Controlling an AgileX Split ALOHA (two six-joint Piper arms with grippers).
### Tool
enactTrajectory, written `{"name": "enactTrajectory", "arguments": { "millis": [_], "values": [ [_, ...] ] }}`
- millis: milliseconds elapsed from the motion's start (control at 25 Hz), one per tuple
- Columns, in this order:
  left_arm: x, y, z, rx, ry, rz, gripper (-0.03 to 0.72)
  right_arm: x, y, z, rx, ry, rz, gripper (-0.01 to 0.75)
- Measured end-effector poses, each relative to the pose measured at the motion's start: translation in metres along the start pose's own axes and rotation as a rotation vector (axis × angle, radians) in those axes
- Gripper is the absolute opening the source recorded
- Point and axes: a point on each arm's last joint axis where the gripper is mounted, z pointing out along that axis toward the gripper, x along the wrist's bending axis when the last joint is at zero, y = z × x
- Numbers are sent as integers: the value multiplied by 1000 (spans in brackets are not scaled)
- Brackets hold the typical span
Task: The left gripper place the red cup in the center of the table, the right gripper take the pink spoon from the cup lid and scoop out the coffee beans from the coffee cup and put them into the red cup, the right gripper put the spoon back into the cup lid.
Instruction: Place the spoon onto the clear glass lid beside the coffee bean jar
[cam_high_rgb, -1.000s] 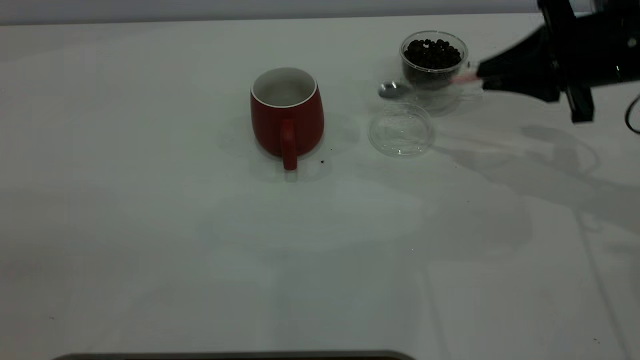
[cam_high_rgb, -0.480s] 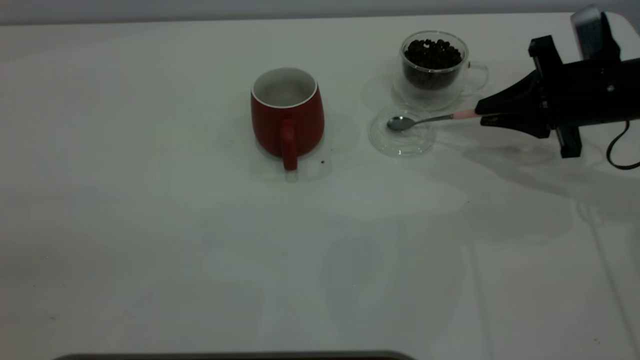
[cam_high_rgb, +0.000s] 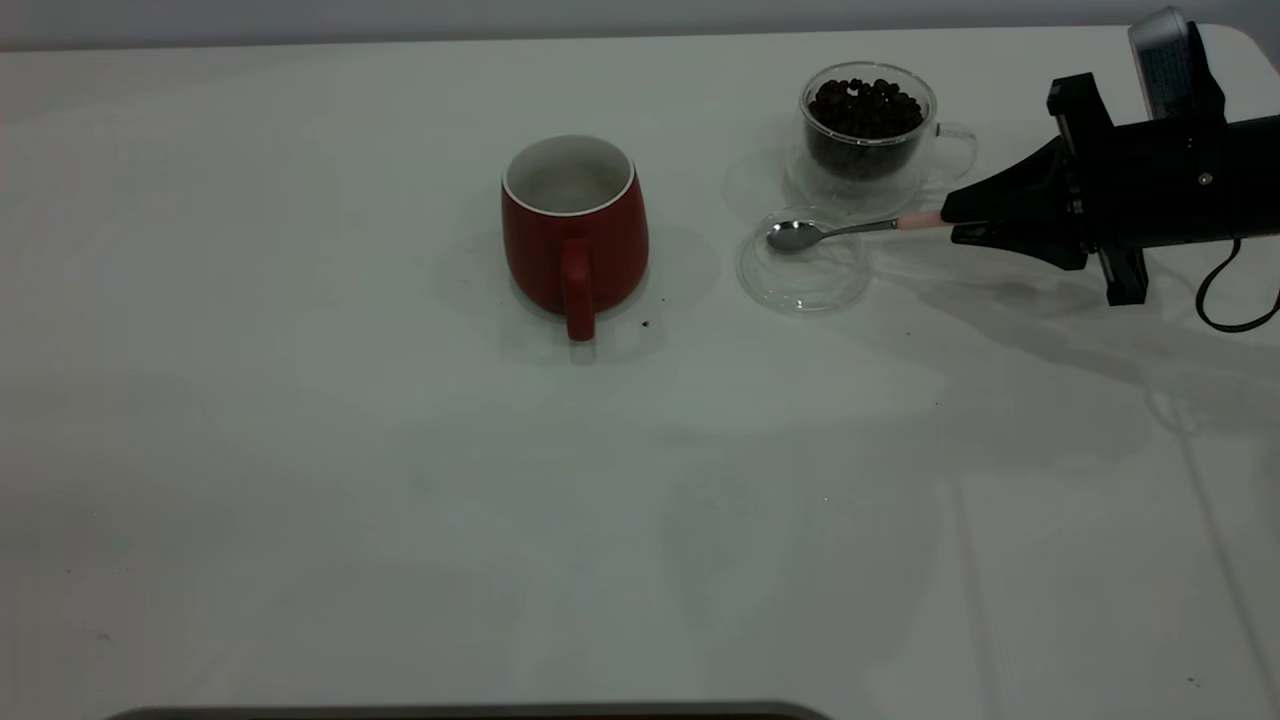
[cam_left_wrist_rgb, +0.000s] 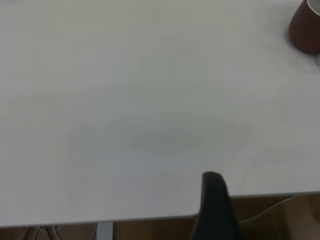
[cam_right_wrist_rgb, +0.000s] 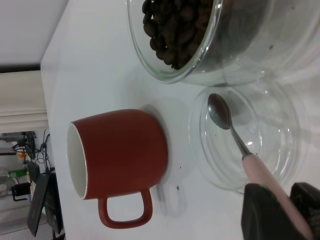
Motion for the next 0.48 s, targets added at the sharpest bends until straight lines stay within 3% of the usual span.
{"name": "enactTrajectory", "arguments": {
  "millis": [480],
  "values": [
    [0, 0, 0, 0, 0, -2, 586, -13, -9, 8, 29, 35, -37, 113]
  ]
}}
